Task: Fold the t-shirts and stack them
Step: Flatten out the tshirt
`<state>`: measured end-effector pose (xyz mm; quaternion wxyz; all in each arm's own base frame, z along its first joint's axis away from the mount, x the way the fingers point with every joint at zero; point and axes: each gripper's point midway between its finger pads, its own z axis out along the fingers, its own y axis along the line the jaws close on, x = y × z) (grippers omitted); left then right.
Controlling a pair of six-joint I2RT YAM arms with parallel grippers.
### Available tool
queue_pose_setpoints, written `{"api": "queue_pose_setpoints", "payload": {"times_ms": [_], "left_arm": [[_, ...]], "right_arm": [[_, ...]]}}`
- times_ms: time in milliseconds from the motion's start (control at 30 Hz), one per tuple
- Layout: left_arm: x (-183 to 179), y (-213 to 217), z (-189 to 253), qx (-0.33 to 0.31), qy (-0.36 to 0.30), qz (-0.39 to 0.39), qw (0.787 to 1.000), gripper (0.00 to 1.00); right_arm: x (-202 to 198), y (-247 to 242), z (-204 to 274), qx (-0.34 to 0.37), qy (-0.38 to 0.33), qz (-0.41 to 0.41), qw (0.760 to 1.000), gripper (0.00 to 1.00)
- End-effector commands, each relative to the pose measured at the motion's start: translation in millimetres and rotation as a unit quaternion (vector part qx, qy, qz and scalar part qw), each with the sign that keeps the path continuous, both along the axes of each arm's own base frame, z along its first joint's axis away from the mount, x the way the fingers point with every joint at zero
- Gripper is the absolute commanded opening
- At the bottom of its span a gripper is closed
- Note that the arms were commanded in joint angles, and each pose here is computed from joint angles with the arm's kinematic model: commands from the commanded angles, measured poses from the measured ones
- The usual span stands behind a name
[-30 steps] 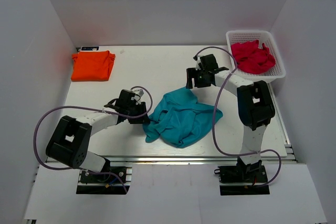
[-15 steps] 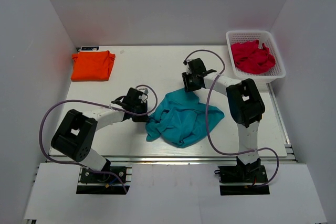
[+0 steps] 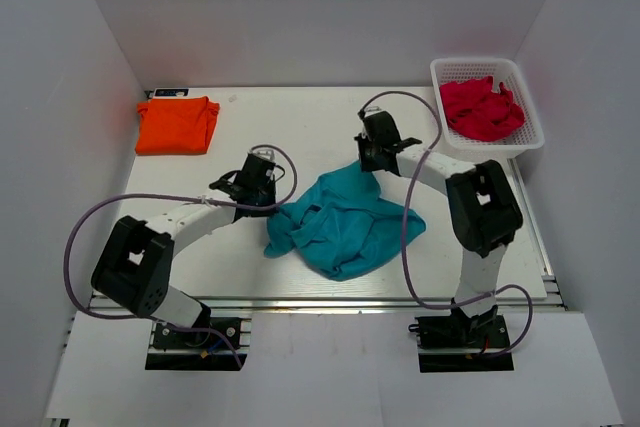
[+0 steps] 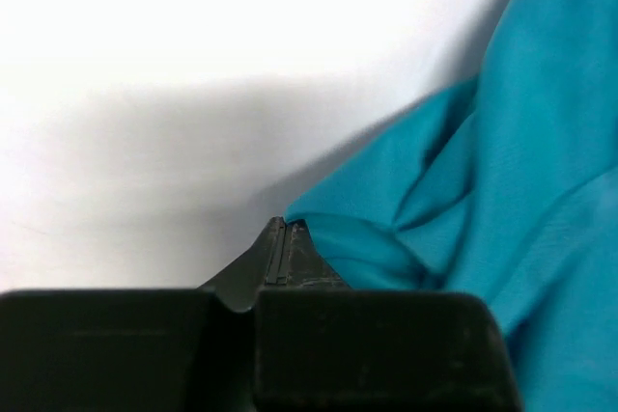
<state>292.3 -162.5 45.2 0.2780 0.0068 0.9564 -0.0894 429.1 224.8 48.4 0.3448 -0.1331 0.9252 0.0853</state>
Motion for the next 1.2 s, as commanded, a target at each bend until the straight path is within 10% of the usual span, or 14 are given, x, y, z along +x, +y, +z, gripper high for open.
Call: {"api": "queue_pose_setpoints", "payload": {"times_ms": [0,400,1167], "left_arm": [[51.8,17.5,96.8,0.02,-0.15,0.071,0.986,0.0],[79.6,57.0,292.1,0.016,-0.393,0.142,0.908,0.0],[-5.2,129.4,523.7,-0.001,-0.635,0.192,0.748,0.0]], "right_arm": [[35.4,1.3,140.7,0.081,-0.195,-0.036,0.977,0.0],[2.3,-67.1,361.4,0.104,-0.469,-0.111,0.87,0.0],[-139.6,-152.0,590.6,0.082,-0.696,-0.12,0.703,0.0]]}}
